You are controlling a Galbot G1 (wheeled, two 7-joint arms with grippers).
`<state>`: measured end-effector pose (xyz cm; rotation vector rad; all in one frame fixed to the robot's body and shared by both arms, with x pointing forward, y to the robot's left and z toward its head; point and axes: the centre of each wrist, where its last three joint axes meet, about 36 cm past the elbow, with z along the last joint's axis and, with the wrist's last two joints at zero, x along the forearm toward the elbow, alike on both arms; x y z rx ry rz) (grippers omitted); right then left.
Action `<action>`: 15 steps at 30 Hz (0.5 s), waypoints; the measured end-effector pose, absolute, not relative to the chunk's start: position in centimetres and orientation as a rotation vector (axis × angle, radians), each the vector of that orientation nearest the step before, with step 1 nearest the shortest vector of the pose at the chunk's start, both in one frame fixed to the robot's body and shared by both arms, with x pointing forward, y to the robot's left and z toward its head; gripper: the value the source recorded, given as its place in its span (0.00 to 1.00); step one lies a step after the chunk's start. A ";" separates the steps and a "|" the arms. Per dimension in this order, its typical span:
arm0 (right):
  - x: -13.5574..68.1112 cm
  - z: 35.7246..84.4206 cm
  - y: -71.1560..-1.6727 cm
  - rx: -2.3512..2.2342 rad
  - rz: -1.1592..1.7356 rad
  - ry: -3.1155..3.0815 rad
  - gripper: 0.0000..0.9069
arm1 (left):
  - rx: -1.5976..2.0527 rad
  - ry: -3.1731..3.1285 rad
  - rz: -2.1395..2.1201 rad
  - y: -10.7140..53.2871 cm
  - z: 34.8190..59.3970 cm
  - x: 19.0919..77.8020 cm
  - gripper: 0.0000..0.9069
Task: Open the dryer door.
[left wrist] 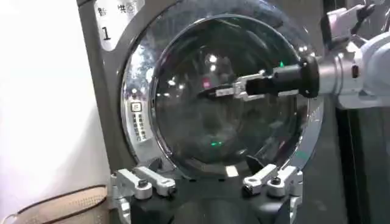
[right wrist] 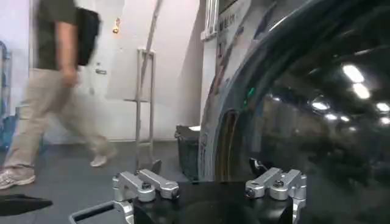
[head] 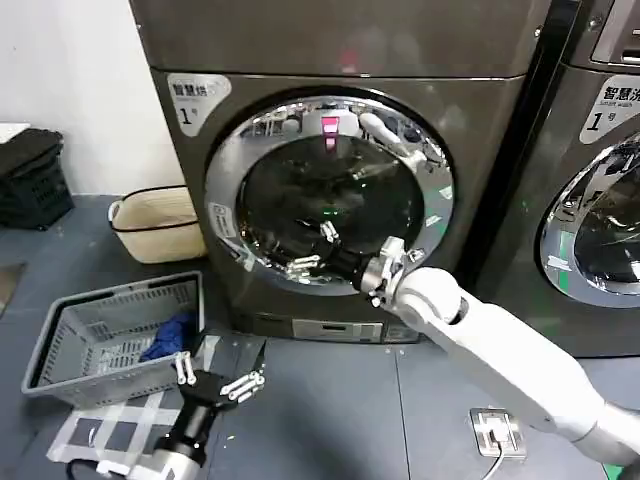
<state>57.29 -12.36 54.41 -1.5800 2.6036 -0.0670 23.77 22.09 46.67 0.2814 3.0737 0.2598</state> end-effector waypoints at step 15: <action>59.2 53.9 -10.5 -1.601 -0.057 2.609 1.00 | 0.281 3.068 0.258 22.0 47.0 23.5 1.00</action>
